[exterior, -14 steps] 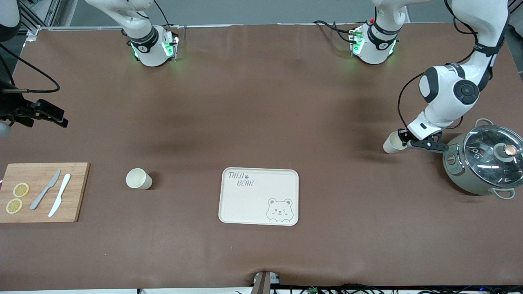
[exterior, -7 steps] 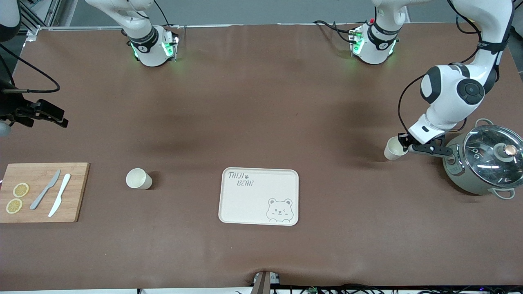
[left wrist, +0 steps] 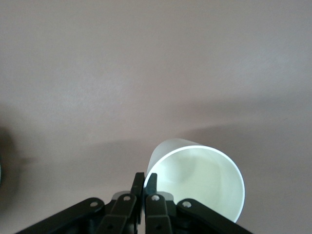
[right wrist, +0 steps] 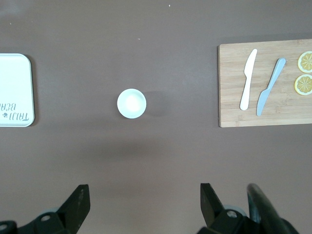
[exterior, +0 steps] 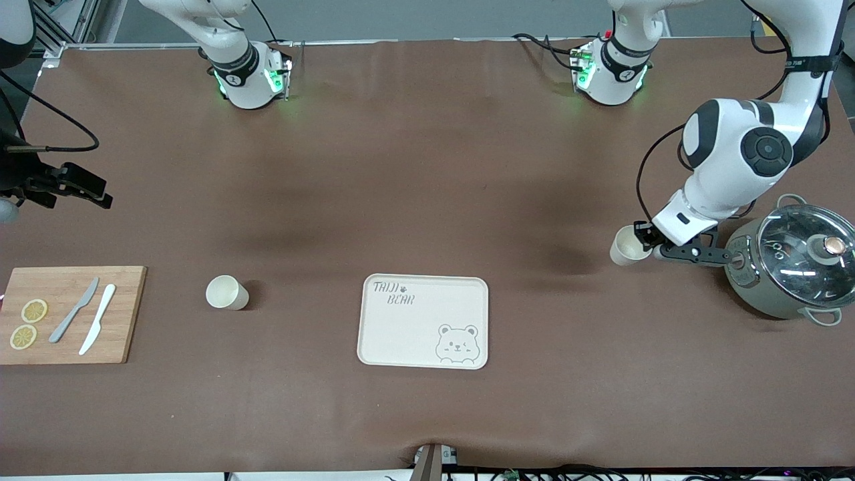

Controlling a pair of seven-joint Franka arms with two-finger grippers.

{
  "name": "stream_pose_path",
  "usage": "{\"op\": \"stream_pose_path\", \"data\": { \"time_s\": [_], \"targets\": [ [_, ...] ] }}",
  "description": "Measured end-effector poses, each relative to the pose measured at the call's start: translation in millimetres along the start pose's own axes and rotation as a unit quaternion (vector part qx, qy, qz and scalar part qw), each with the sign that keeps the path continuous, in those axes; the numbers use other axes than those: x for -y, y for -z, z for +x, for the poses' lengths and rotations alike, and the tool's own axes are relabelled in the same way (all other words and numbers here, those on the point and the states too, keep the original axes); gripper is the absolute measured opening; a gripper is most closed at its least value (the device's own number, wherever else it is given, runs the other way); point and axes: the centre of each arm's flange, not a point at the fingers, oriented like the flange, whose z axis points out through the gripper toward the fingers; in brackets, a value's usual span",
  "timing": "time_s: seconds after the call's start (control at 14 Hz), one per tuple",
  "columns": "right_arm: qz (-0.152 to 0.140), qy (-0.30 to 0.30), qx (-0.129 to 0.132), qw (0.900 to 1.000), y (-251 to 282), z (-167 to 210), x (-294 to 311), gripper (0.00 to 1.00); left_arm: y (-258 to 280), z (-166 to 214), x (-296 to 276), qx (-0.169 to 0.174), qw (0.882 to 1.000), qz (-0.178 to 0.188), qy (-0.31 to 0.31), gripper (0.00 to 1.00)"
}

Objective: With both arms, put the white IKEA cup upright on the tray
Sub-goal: 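Carry the white cup with the left gripper onto the tray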

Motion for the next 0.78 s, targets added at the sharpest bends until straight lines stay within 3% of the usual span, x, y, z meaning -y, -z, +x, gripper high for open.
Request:
{"op": "stream_pose_path", "data": {
  "time_s": [0.78],
  "targets": [
    [0.000, 0.001, 0.000, 1.000, -0.4, 0.2, 0.5, 1.00, 47.0, 56.1, -120.5, 0.005, 0.999, -0.032, 0.044, 0.05]
  ]
}}
